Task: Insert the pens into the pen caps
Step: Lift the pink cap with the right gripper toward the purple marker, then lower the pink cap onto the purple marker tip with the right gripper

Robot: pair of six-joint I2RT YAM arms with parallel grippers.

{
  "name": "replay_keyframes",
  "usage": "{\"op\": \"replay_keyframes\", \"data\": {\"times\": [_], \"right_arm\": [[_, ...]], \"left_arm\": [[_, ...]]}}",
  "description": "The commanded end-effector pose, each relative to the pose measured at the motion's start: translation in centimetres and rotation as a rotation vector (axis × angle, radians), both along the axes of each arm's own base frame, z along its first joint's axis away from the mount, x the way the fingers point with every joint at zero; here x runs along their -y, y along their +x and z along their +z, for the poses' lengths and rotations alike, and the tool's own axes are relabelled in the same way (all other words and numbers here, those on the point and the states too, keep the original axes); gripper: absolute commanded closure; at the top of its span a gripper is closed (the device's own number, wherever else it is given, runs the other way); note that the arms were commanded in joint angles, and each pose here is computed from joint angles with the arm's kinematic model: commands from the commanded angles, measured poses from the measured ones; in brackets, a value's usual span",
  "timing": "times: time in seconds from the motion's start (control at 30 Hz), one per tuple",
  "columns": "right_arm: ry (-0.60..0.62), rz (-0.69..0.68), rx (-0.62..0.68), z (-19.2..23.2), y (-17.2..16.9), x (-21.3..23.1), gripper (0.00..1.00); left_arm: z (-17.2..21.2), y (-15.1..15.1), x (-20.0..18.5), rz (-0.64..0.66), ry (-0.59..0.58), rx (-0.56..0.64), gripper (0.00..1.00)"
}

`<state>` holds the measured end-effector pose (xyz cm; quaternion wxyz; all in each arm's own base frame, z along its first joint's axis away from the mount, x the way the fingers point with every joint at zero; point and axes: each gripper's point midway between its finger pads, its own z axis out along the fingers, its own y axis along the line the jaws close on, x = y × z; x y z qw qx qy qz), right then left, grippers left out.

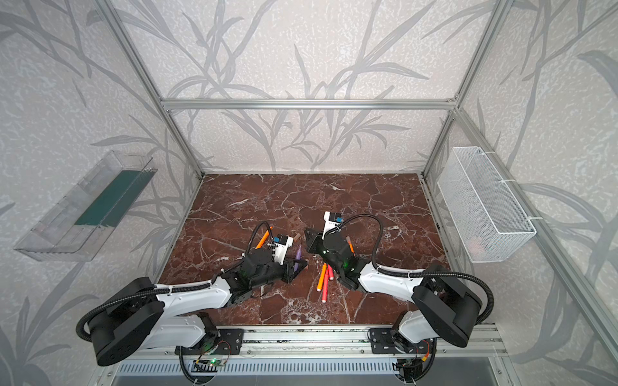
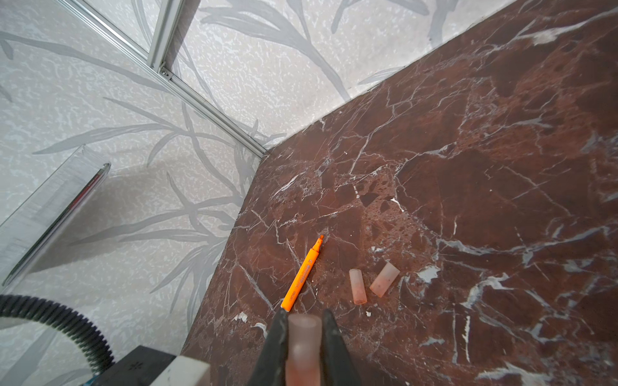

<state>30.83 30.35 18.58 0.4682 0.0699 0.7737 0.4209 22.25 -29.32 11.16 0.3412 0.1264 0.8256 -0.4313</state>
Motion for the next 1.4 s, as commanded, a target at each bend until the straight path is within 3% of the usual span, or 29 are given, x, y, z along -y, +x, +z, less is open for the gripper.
{"op": "replay_keyframes", "data": {"times": [0.0, 1.37], "right_arm": [[0.084, 0.015, 0.039, 2.1, 0.1, -0.5, 0.99], [0.156, 0.116, -0.004, -0.2, -3.0, -2.0, 1.0]], "left_arm": [[1.9, 0.3, 0.7, -0.009, -0.058, 0.036, 1.0], [2.3, 0.9, 0.9, 0.011, -0.065, 0.051, 1.0]]}}
